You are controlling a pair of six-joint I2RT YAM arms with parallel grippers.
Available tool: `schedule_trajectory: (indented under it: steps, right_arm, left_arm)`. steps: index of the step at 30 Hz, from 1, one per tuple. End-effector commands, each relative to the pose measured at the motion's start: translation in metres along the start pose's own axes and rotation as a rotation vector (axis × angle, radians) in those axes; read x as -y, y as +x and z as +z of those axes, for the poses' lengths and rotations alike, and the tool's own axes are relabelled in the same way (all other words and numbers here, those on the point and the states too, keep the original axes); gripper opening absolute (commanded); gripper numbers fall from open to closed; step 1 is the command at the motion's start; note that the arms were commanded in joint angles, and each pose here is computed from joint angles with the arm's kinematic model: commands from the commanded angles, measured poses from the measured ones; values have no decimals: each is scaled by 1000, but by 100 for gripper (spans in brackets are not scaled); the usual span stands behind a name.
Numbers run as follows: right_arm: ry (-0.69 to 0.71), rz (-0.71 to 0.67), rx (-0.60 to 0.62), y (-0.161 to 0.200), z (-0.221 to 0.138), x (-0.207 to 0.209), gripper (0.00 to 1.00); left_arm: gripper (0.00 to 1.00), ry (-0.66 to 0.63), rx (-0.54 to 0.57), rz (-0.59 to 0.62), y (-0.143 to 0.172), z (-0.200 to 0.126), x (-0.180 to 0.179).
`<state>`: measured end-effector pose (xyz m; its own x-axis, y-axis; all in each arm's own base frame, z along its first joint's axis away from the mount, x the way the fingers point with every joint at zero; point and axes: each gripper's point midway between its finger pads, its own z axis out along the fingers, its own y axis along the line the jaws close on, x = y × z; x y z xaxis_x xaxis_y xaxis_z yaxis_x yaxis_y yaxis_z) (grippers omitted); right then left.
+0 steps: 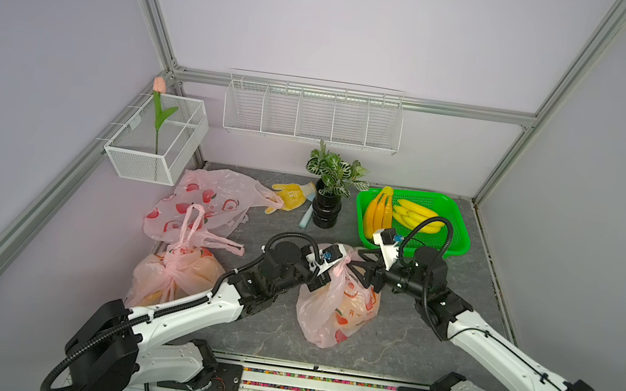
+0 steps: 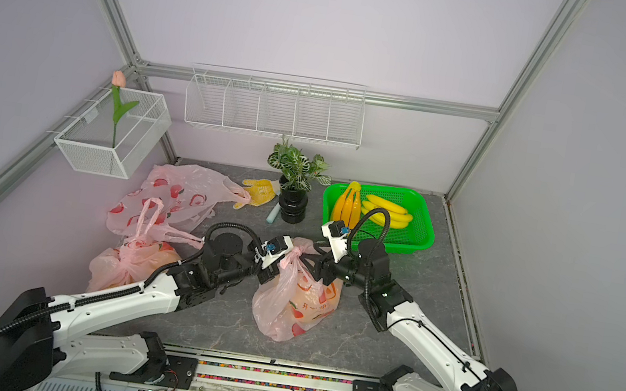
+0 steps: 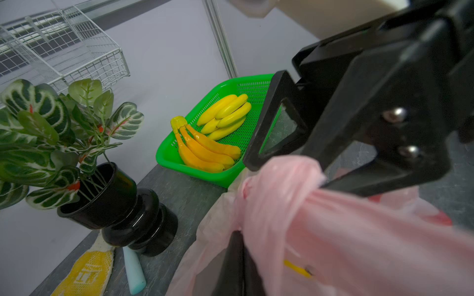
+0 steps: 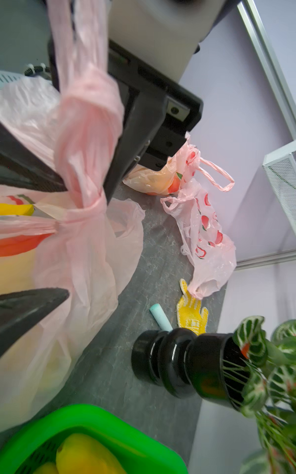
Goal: Place the banana into a plastic bag & tie a knot
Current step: Cross the plastic bag at the center of the board.
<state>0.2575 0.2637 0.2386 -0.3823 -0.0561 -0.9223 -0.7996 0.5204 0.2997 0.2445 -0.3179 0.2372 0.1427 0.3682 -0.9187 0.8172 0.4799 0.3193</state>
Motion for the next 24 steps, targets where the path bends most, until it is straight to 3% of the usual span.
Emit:
schedule_trajectory:
  steps: [1, 6, 11, 18, 24]
  right_arm:
    - [90, -15, 9, 3, -15, 5, 71]
    - [103, -53, 33, -4, -27, -26, 85]
    - [123, -83, 95, -17, -28, -51, 92]
    - [178, -89, 125, -32, -22, -63, 94]
    - [230, -58, 130, -34, -13, -54, 87]
  left_arm:
    - [0, -82, 4, -16, -6, -6, -16]
    - [0, -148, 12, -52, -10, -8, -27]
    - [0, -149, 4, -38, -14, -4, -22]
    - [0, -142, -9, -21, -17, 2, -15]
    - [0, -133, -13, -17, -17, 3, -11]
